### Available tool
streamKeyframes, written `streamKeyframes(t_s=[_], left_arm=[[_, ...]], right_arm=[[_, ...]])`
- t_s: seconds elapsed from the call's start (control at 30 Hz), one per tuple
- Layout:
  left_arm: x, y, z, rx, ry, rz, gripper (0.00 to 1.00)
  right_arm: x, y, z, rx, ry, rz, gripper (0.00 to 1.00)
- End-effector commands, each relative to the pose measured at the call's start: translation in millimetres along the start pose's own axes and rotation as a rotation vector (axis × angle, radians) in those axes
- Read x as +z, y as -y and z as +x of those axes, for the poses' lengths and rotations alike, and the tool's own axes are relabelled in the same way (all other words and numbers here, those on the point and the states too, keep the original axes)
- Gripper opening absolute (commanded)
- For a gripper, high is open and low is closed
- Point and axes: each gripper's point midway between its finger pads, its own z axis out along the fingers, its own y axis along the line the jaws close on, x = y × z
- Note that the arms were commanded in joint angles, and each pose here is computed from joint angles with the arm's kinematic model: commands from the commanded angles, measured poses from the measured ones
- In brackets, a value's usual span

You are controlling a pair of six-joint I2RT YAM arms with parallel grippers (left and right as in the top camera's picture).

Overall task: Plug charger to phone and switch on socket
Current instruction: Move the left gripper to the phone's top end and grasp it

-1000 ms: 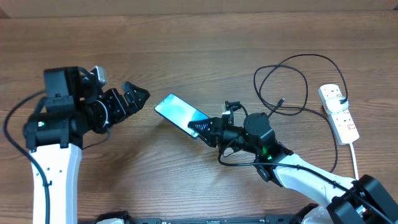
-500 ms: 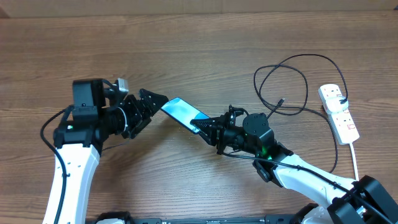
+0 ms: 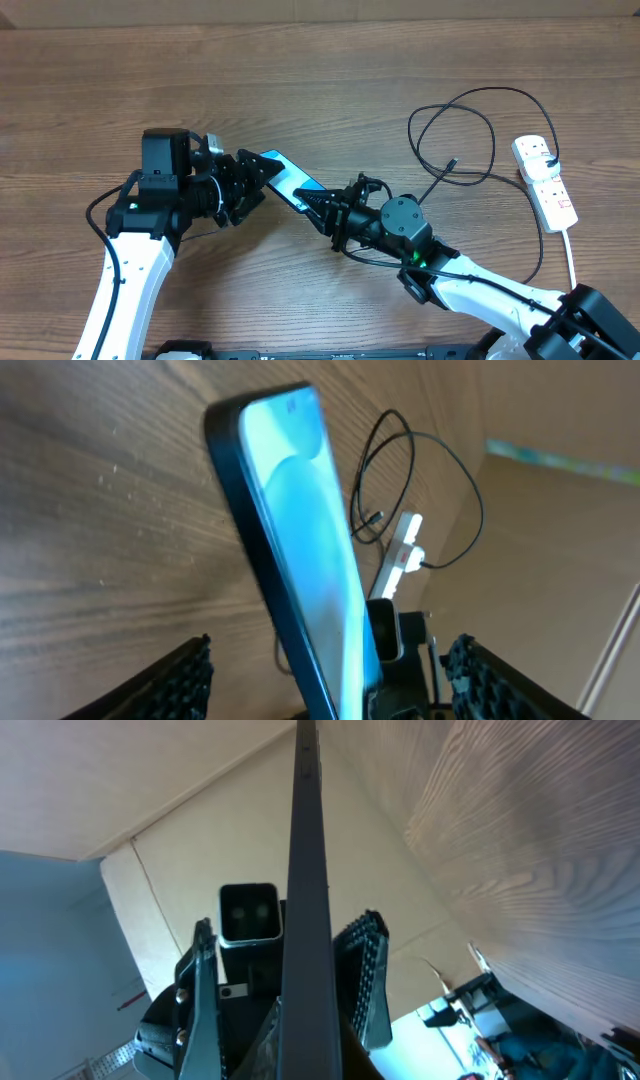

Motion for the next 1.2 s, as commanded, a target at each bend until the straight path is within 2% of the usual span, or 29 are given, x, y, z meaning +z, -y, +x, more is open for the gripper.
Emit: streamKeyframes(t_s=[0.0, 0.07, 0.4, 0.6, 0.73, 0.87, 1.17], left_arm=[[1.0, -4.1, 5.3, -0.128, -0.012, -0.011, 0.68], [0.9, -4.9, 5.4, -0.163, -0.011, -0.014, 0.67], [0.9, -6.1, 3.3, -0.273, 0.002, -0.020, 0.49], [0.9, -7.0, 1.6, -0.316, 0.013, -0.025, 0.36], [0.9, -3.5, -0.7, -0.318, 0.020, -0.010, 0.30], [0.9, -2.3, -1.4, -0.326, 0.022, -0.005, 0.19], [0.9, -0.6, -2.5, -0.320, 0.025, 0.002, 0.04]], right_arm=[[-0.2, -15.8, 5.6, -0.011, 0.011, -0.062, 0.04], [0.0, -18.3, 10.1, -0.018, -0.005, -0.073, 0.04], [1.6, -19.3, 22.8, -0.040, -0.036, -0.089, 0.04], [3.7, -13.4, 33.2, -0.040, -0.059, -0.076, 0.04], [3.8, -13.7, 33.3, -0.037, -0.057, -0.078, 0.04], [3.8, -13.5, 33.1, -0.033, -0.057, -0.077, 0.04], [3.9, -13.9, 31.9, -0.033, -0.050, -0.080, 0.05]])
